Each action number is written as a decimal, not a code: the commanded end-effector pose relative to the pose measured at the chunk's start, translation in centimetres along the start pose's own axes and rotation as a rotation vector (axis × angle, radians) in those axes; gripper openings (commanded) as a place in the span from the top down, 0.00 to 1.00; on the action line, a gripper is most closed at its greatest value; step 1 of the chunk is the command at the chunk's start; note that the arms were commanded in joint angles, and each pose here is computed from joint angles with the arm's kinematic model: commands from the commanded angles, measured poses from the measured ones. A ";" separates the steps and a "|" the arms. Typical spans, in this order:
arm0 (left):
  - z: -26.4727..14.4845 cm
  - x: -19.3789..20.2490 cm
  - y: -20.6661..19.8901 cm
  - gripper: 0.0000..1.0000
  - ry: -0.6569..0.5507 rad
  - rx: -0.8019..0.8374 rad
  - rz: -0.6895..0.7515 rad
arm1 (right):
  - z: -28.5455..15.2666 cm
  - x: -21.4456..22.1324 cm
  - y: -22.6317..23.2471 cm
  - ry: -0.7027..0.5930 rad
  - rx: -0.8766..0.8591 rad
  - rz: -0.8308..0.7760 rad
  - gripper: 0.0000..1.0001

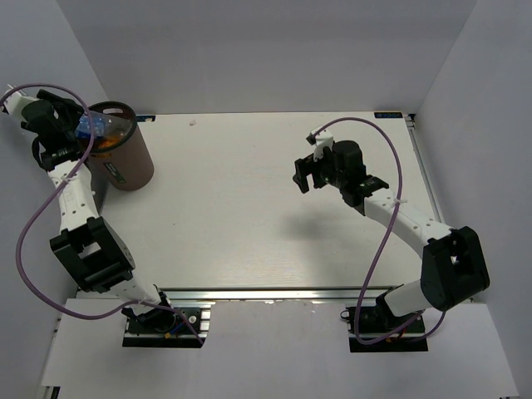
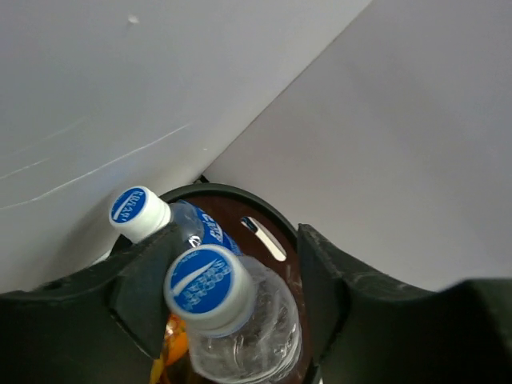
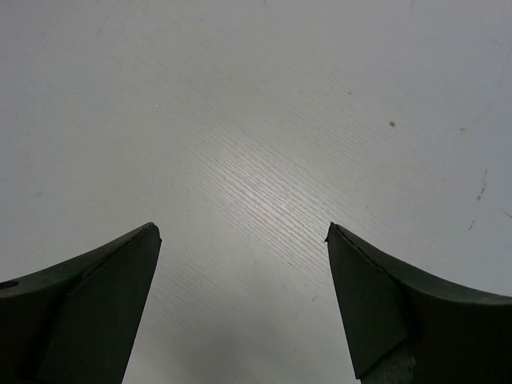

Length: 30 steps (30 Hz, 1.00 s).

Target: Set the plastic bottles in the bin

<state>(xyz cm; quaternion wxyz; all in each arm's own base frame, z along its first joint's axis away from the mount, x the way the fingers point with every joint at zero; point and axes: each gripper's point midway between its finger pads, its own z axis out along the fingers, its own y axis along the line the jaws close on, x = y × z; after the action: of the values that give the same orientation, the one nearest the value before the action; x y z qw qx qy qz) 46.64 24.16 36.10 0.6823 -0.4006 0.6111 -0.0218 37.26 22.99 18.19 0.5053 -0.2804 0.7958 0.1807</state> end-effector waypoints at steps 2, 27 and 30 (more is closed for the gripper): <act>-0.7 -0.8 1.1 0.29 -0.023 -0.067 0.030 | -1.0 -1.2 0.1 -0.046 0.002 0.014 0.11; -4.8 -10.0 -4.9 0.02 -0.148 0.008 0.056 | -2.6 -2.6 0.4 -0.116 -0.003 0.002 0.11; -6.7 -9.9 -7.2 0.02 -0.136 0.123 0.023 | -3.4 -3.0 0.6 -0.155 -0.001 0.013 0.11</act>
<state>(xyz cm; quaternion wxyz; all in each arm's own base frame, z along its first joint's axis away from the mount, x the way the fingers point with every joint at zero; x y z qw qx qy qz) 43.86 23.68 45.29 0.7199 -0.3844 0.5778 0.0053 35.60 22.35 19.22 0.5190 -0.2726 0.7872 0.1916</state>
